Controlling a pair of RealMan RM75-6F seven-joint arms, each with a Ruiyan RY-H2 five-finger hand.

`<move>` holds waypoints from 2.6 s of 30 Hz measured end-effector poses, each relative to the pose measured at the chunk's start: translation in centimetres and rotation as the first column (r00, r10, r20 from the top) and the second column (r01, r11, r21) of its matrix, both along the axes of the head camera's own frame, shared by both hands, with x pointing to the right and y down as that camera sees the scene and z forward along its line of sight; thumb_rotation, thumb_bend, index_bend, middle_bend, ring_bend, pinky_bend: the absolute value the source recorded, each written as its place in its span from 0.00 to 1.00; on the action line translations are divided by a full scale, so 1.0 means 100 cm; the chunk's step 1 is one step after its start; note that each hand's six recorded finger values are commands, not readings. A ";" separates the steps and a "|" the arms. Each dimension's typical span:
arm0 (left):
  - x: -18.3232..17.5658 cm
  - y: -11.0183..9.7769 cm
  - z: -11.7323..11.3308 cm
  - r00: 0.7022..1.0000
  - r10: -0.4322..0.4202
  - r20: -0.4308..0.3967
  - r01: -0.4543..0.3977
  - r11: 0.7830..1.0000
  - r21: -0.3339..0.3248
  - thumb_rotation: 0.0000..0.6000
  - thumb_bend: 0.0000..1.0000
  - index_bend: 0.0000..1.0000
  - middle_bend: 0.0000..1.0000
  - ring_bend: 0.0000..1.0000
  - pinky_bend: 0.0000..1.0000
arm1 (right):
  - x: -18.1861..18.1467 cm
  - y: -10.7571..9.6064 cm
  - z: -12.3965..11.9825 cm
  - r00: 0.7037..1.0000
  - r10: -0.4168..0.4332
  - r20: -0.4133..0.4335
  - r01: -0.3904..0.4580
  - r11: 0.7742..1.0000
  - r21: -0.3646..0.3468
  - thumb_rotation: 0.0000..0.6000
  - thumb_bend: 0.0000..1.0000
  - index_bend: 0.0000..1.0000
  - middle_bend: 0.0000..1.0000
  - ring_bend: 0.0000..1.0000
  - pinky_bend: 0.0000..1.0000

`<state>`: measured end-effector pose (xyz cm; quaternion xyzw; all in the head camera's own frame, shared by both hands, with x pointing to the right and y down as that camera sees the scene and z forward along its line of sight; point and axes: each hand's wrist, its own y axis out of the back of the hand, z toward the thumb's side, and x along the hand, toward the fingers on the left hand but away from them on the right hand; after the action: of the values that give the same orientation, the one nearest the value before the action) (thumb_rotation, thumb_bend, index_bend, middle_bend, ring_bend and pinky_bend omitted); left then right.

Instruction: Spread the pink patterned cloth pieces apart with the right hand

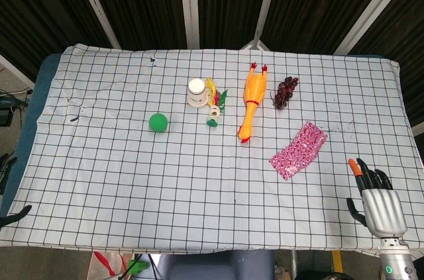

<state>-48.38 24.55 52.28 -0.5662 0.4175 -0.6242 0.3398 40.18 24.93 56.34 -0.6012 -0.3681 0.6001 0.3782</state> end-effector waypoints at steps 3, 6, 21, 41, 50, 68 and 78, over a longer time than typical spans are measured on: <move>-0.001 0.000 0.000 1.000 -0.005 0.002 0.005 1.000 0.001 1.00 0.20 0.11 0.02 0.05 0.06 | -0.004 0.001 0.007 1.000 -0.022 -0.014 0.022 0.999 -0.026 1.00 0.42 0.03 0.10 0.20 0.14; -0.002 0.000 0.000 1.000 -0.014 0.004 0.014 1.000 -0.005 1.00 0.20 0.11 0.02 0.05 0.06 | -0.011 0.002 0.016 0.999 -0.046 -0.017 0.045 0.997 -0.058 1.00 0.42 0.04 0.19 0.25 0.14; -0.003 -0.002 0.003 1.000 -0.020 0.017 0.021 1.000 -0.017 1.00 0.20 0.11 0.02 0.05 0.06 | -0.067 -0.027 0.070 0.979 -0.197 -0.045 0.188 0.969 -0.157 1.00 0.41 0.11 0.53 0.49 0.19; -0.004 -0.003 0.004 0.999 -0.027 0.025 0.027 0.999 -0.018 1.00 0.20 0.11 0.02 0.05 0.06 | -0.109 -0.040 0.110 0.958 -0.277 -0.079 0.251 0.936 -0.246 1.00 0.56 0.16 0.61 0.55 0.23; -0.004 -0.003 0.004 0.999 -0.028 0.027 0.028 0.999 -0.019 1.00 0.20 0.11 0.02 0.05 0.06 | -0.116 -0.034 0.119 0.949 -0.304 -0.087 0.269 0.921 -0.280 1.00 0.56 0.17 0.61 0.55 0.23; -0.003 -0.003 0.006 0.999 -0.025 0.031 0.026 0.999 -0.024 1.00 0.20 0.11 0.02 0.05 0.06 | -0.110 -0.027 0.131 0.944 -0.306 -0.123 0.248 0.905 -0.346 1.00 0.56 0.18 0.61 0.55 0.23; -0.003 -0.003 0.006 0.999 -0.025 0.034 0.026 0.999 -0.025 1.00 0.20 0.11 0.02 0.05 0.06 | -0.111 -0.020 0.134 0.941 -0.320 -0.112 0.259 0.892 -0.371 1.00 0.56 0.18 0.61 0.55 0.23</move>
<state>-48.66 24.30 52.89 -0.5546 0.4110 -0.6430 0.3317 29.10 22.95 69.77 -0.6538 -0.1276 0.6417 0.3800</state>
